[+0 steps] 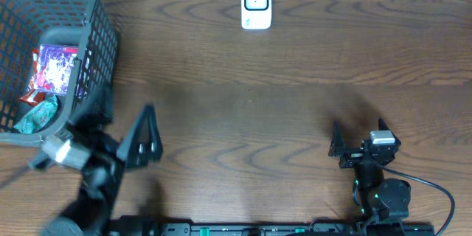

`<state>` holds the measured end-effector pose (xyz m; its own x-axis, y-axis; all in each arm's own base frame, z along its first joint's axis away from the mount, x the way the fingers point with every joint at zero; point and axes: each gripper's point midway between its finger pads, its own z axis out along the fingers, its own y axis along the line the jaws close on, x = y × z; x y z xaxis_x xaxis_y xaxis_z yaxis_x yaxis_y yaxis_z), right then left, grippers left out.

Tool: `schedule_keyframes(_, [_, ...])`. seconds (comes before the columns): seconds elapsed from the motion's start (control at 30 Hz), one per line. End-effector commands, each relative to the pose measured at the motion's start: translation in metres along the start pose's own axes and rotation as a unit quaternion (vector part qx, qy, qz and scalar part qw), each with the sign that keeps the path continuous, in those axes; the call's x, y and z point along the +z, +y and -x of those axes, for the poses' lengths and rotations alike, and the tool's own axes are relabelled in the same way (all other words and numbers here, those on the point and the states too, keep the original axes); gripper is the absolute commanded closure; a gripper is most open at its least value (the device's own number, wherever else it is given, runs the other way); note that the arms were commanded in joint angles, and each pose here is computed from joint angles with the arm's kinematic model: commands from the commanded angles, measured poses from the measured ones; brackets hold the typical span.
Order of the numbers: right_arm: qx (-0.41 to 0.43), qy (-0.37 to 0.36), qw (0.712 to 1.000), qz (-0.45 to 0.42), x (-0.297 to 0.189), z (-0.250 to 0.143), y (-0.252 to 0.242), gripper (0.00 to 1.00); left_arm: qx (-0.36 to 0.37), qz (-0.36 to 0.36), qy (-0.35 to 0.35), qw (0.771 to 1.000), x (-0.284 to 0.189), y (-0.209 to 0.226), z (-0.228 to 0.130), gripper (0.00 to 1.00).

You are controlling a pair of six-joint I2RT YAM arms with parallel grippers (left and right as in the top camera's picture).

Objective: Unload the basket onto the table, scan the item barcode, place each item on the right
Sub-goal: 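Reach the left gripper into the basket and grasp the purple package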

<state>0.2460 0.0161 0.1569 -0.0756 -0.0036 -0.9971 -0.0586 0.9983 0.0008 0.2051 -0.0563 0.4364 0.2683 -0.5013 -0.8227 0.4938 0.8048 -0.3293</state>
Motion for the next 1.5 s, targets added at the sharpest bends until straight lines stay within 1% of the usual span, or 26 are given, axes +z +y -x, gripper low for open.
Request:
schedule_keyframes(0.0, [-0.005,0.001,1.000,0.000,0.000,-0.001,0.000,0.01,0.179,0.069,0.027,0.981,0.048,0.019,0.036,0.02])
schedule_keyframes(0.03, [-0.005,0.001,1.000,0.000,0.000,-0.001,0.000,0.01,0.192,0.124,0.036,0.973,0.062,0.039,0.046,0.02])
schedule_keyframes(0.07, [-0.005,0.001,1.000,0.000,0.000,-0.001,0.000,0.01,0.193,0.195,0.037,0.961,0.071,0.064,0.058,0.02])
schedule_keyframes(0.1, [-0.005,0.001,1.000,0.000,0.000,-0.001,0.000,0.01,0.195,0.264,0.037,0.944,0.077,0.088,0.070,0.02])
schedule_keyframes(0.13, [-0.005,0.001,1.000,0.000,0.000,-0.001,0.000,0.01,0.200,0.330,0.038,0.922,0.081,0.111,0.082,0.02])
schedule_keyframes(0.17, [-0.005,0.001,1.000,0.000,0.000,-0.001,0.000,0.01,0.206,0.393,0.041,0.895,0.085,0.134,0.093,0.02])
schedule_keyframes(0.23, [-0.005,0.000,1.000,0.000,0.000,-0.001,0.000,0.01,0.221,0.465,0.058,0.855,0.095,0.167,0.106,0.02])
schedule_keyframes(0.3, [-0.005,0.000,1.000,0.000,0.000,-0.001,0.000,0.01,0.244,0.516,0.102,0.815,0.098,0.201,0.110,0.02])
schedule_keyframes(0.37, [-0.005,0.000,1.000,0.000,0.000,-0.001,0.000,0.01,0.250,0.577,0.147,0.764,0.086,0.240,0.112,0.02])
schedule_keyframes(0.43, [-0.005,0.000,1.000,0.000,0.000,-0.001,0.000,0.01,0.240,0.618,0.187,0.725,0.068,0.274,0.106,0.02])
schedule_keyframes(0.57, [-0.005,0.000,1.000,0.000,0.000,-0.001,0.000,0.01,0.223,0.664,0.272,0.660,0.028,0.324,0.075,0.02])
schedule_keyframes(0.67, [-0.005,0.001,1.000,0.000,0.000,-0.001,0.000,0.01,0.210,0.680,0.324,0.624,0.006,0.348,0.052,0.02])
schedule_keyframes(0.87, [-0.005,0.001,1.000,0.000,0.000,-0.001,0.000,0.01,0.191,0.692,0.390,0.577,-0.021,0.378,0.017,0.02])
schedule_keyframes(0.9, [-0.005,0.001,1.000,0.000,0.000,-0.001,0.000,0.01,0.187,0.689,0.402,0.573,-0.024,0.378,0.012,0.02])
schedule_keyframes(0.93, [-0.005,0.000,1.000,0.000,0.000,-0.001,0.000,0.01,0.180,0.679,0.414,0.578,-0.023,0.380,0.003,0.02])
schedule_keyframes(1.03, [-0.005,0.000,1.000,0.000,0.000,-0.001,0.000,0.01,0.149,0.609,0.478,0.615,-0.014,0.389,-0.039,0.02])
schedule_keyframes(1.07, [-0.005,0.000,1.000,0.000,0.000,-0.001,0.000,0.01,0.139,0.591,0.497,0.620,-0.014,0.393,-0.052,0.02])
schedule_keyframes(1.17, [-0.005,0.000,1.000,0.000,0.000,-0.001,0.000,0.01,0.113,0.582,0.523,0.612,-0.023,0.408,-0.077,0.02])
schedule_keyframes(1.33, [-0.005,0.000,1.000,0.000,0.000,-0.001,0.000,0.01,0.093,0.577,0.568,0.579,-0.042,0.431,-0.118,0.01])
schedule_keyframes(1.4, [-0.005,0.000,1.000,0.000,0.000,-0.001,0.000,0.01,0.087,0.575,0.580,0.570,-0.047,0.437,-0.131,0.01])
schedule_keyframes(1.47, [-0.005,0.000,1.000,0.000,0.000,-0.001,0.000,0.01,0.076,0.563,0.596,0.567,-0.051,0.442,-0.148,0.01])
